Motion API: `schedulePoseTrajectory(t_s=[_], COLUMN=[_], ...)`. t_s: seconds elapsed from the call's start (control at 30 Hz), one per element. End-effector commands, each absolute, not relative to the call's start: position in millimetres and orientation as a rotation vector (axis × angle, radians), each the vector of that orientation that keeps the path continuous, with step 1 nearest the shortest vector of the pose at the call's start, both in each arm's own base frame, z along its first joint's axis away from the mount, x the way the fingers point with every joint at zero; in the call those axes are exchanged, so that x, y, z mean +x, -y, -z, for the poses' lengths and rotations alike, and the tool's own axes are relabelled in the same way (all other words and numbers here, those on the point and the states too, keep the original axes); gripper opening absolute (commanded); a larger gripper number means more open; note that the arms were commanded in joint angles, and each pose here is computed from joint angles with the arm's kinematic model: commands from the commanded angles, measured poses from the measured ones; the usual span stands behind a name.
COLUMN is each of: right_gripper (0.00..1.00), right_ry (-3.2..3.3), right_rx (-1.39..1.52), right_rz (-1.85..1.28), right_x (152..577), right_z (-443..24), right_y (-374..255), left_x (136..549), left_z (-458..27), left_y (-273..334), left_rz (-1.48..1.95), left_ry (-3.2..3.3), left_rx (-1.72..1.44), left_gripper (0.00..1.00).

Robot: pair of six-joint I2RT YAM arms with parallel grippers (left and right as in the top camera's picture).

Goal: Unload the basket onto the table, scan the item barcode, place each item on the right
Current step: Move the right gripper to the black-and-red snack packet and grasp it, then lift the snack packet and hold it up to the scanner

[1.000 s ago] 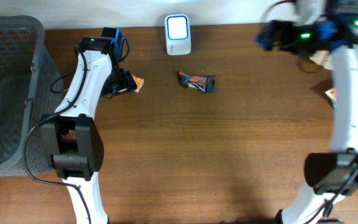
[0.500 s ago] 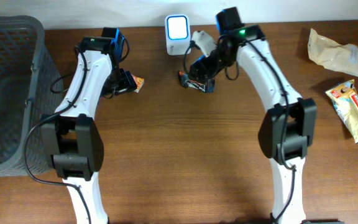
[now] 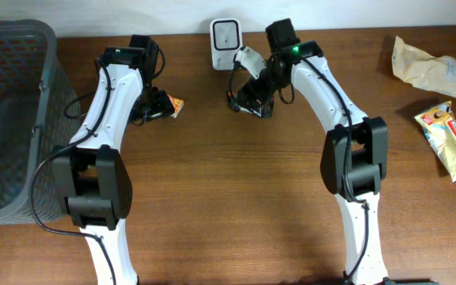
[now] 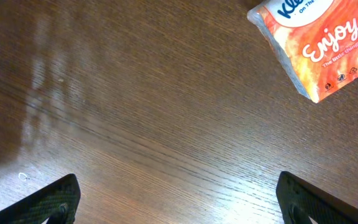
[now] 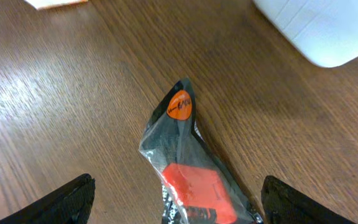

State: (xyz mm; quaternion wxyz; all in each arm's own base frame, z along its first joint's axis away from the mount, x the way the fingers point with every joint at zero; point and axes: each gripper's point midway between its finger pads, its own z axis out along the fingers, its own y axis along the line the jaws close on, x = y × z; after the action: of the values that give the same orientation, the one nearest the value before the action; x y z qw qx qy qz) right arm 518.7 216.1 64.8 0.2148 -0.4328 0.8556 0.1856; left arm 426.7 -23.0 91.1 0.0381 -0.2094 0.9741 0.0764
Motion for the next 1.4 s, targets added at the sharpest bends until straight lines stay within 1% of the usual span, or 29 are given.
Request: schedulePoseTrajectory(t_s=[0.0, 0.03, 0.07, 0.23, 0.4, 0.43, 0.47, 0.5, 0.57, 0.67, 0.73, 0.83, 0.9, 0.97, 1.0, 1.03, 1.1, 1.3, 1.37], right_gripper=[0.74, 0.66, 0.63, 0.62, 0.63, 0.62, 0.54, 0.54, 0.54, 0.63, 0.7, 0.74, 0.74, 0.73, 0.71, 0.64, 0.56, 0.48, 0.47], right_ry=[-2.38, -2.388, -2.397, -2.438, -2.477, -2.494, -2.551, -2.561, -2.58, -2.668, -2.715, -2.72, -2.696, -2.7, -2.706, -2.722, -2.743, -2.786, -2.801], right_rx=[-1.239, -1.239, -1.24, -1.243, -1.21, -1.183, -1.128, -1.13, -1.135, -1.081, -1.02, -0.937, -0.928, -0.932, -0.933, -0.936, -0.933, -0.849, -0.808], right_rz=[-0.542, -0.546, -0.549, -0.563, -0.579, -0.586, -0.622, -0.651, -0.724, -0.744, -0.631, -0.412, -0.359, -0.36, -0.362, -0.365, -0.368, -0.389, -0.394], right_x=[514.6, 513.8, 512.5, 507.3, 504.3, 504.1, 497.4, 492.6, 480.3, 466.4, 473.3, 497.3, 507.0, 506.1, 504.7, 500.5, 496.0, 493.1, 493.2], right_z=[-46.0, -42.3, -39.7, -21.7, -18.1, -18.0, -17.2, -17.8, -20.7, -26.3, -27.7, -29.3, -28.3, -24.9, -23.2, -18.0, -12.2, -9.6, -9.6], right_y=[-217.3, -217.1, -216.7, -214.8, -214.2, -214.2, -214.4, -216.0, -221.3, -226.7, -220.7, -207.2, -205.1, -206.0, -205.8, -205.0, -203.5, -203.7, -203.5], left_x=[427.7, 427.7, 427.7, 427.7, 427.7, 427.7, 427.7, 427.7, 427.7, 427.7, 427.7, 427.7, 427.7, 427.7, 427.7, 427.7, 427.7, 427.7, 427.7], left_z=[-93.4, -93.4, -93.4, -93.4, -93.4, -93.4, -93.4, -93.4, -93.4, -93.4, -93.4, -93.4, -93.4, -93.4, -93.4, -93.4, -93.4, -93.4, -93.4], left_y=[22.4, 22.4, 22.4, 22.4, 22.4, 22.4, 22.4, 22.4, 22.4, 22.4, 22.4, 22.4, 22.4, 22.4, 22.4, 22.4, 22.4, 22.4, 22.4], left_rz=[-0.235, -0.235, -0.235, -0.235, -0.235, -0.235, -0.235, -0.235, -0.235, -0.235, -0.235, -0.235, -0.235, -0.235, -0.235, -0.235, -0.235, -0.235, -0.235], left_ry=[-2.977, -2.977, -2.977, -2.977, -2.977, -2.977, -2.977, -2.977, -2.977, -2.977, -2.977, -2.977, -2.977, -2.977, -2.977, -2.977, -2.977, -2.977, -2.977], left_rx=[-0.657, -0.656, -0.656, -0.656, -0.656, -0.656, -0.656, -0.656, -0.656, -0.657, -0.656, -0.656, -0.656, -0.656, -0.656, -0.656, -0.656, -0.656, -0.656], left_gripper=[0.99, 0.99, 0.99, 0.99, 0.99, 0.99, 0.99, 0.99, 0.99, 0.99, 0.99, 0.99, 0.99, 0.99, 0.99, 0.99, 0.99, 0.99, 0.99])
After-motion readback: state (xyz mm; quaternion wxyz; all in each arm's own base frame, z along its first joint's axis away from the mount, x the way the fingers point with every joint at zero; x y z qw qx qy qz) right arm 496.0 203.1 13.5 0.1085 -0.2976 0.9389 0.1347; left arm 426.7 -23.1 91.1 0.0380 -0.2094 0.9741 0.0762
